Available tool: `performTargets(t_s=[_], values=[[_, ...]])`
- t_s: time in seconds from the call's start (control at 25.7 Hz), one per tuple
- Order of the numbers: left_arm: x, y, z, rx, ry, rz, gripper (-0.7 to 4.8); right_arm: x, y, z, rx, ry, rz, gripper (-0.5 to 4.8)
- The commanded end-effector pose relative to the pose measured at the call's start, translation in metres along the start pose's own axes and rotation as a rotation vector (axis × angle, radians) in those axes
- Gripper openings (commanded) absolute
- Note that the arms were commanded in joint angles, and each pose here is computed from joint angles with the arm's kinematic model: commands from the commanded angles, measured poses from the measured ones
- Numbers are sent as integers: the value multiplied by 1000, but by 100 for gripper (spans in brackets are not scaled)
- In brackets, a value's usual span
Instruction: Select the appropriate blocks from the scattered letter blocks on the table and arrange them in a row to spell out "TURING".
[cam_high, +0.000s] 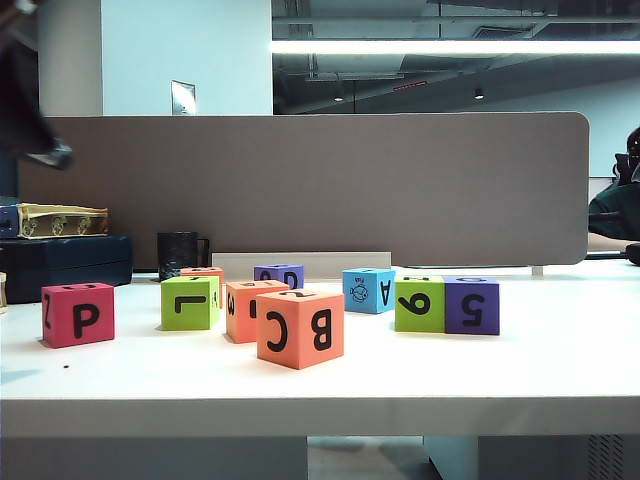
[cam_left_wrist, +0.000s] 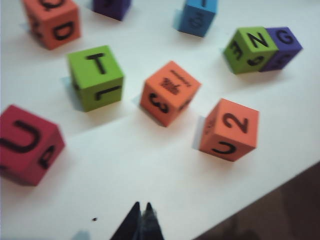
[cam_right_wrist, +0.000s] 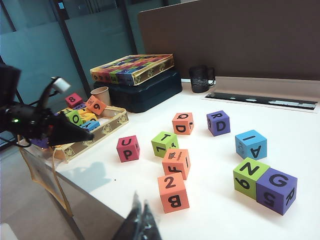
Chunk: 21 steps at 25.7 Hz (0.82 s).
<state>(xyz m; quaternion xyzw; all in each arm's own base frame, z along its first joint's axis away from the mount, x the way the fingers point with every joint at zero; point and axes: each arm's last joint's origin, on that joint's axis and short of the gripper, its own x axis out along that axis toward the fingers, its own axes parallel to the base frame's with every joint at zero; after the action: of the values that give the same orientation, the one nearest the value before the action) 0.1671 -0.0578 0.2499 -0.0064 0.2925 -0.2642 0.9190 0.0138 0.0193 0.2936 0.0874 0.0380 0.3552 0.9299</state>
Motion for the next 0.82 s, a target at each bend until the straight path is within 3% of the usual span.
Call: performTargets(t_s=[0.04,0.23,0.47,0.82], values=[[16,-6,18,29,30,-11,-6,-2,2,1,-10,-11,2,-1],[39,-4,50,21,58,-14,-6,-2,2,1,-9,-10,2,-1],[48,-3,99,21,-33,5,-6,-2,2,1,-10,-11,3,-1],[68,0,127,-31,14,6,-6,-2,2,1,-11,-12,3,-1]])
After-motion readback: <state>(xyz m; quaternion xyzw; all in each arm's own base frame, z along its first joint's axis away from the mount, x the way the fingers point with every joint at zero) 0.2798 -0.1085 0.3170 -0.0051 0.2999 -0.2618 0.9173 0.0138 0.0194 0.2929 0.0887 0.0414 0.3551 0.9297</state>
